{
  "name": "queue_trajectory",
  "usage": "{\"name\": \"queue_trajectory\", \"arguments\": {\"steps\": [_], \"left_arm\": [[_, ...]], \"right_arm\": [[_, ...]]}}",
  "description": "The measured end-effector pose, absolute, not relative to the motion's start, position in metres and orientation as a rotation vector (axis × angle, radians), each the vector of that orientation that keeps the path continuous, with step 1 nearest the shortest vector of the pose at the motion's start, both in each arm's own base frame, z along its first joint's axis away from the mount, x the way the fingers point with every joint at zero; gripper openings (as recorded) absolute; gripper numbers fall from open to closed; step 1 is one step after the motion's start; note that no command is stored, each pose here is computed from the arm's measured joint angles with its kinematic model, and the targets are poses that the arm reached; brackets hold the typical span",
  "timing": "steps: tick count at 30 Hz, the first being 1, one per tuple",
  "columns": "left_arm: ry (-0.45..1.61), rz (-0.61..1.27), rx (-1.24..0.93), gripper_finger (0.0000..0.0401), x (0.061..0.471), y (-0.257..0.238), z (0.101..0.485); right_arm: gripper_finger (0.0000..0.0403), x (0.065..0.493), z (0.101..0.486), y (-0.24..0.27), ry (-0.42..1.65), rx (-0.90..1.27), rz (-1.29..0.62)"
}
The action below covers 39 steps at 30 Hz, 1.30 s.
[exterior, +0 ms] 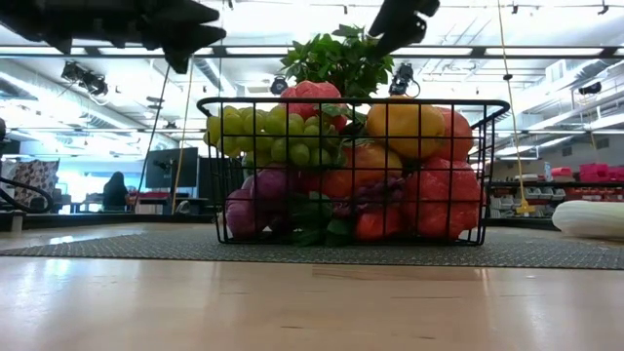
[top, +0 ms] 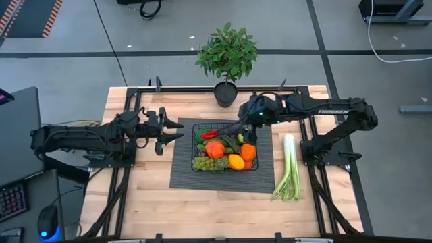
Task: Build produce basket
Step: Put the celery into the wire basket
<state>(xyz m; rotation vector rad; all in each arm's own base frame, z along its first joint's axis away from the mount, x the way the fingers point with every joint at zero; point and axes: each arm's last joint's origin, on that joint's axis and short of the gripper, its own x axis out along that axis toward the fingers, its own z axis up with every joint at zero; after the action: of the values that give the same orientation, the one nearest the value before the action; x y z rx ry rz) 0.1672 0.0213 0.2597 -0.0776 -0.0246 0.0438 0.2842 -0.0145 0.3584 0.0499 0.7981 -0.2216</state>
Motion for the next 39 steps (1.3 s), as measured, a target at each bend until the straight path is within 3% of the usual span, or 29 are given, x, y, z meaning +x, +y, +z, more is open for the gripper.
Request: {"name": "queue_trajectory", "arguments": {"steps": [10, 17, 21, 28, 39], "left_arm": [[-0.038, 0.006, -0.094, 0.0172, 0.164, 0.014, 0.256], [-0.314, 0.093, -0.026, 0.0172, 0.157, 0.024, 0.283], [-0.363, 0.13, -0.026, 0.0172, 0.154, 0.03, 0.289], [-0.04, 0.014, -0.106, 0.0172, 0.162, 0.025, 0.257], [-0.011, -0.058, -0.162, 0.0172, 0.163, 0.012, 0.255]], "right_arm": [[0.0334, 0.252, 0.349, -0.018, 0.67, 0.053, -0.237], [0.0334, 0.215, 0.34, -0.018, 0.571, 0.141, -0.294], [0.0334, 0.193, 0.341, -0.02, 0.574, 0.254, -0.44], [0.0334, 0.163, 0.327, -0.025, 0.756, 0.409, -0.672], [0.0334, 0.158, 0.296, -0.026, 1.135, 0.652, -0.873]]}}
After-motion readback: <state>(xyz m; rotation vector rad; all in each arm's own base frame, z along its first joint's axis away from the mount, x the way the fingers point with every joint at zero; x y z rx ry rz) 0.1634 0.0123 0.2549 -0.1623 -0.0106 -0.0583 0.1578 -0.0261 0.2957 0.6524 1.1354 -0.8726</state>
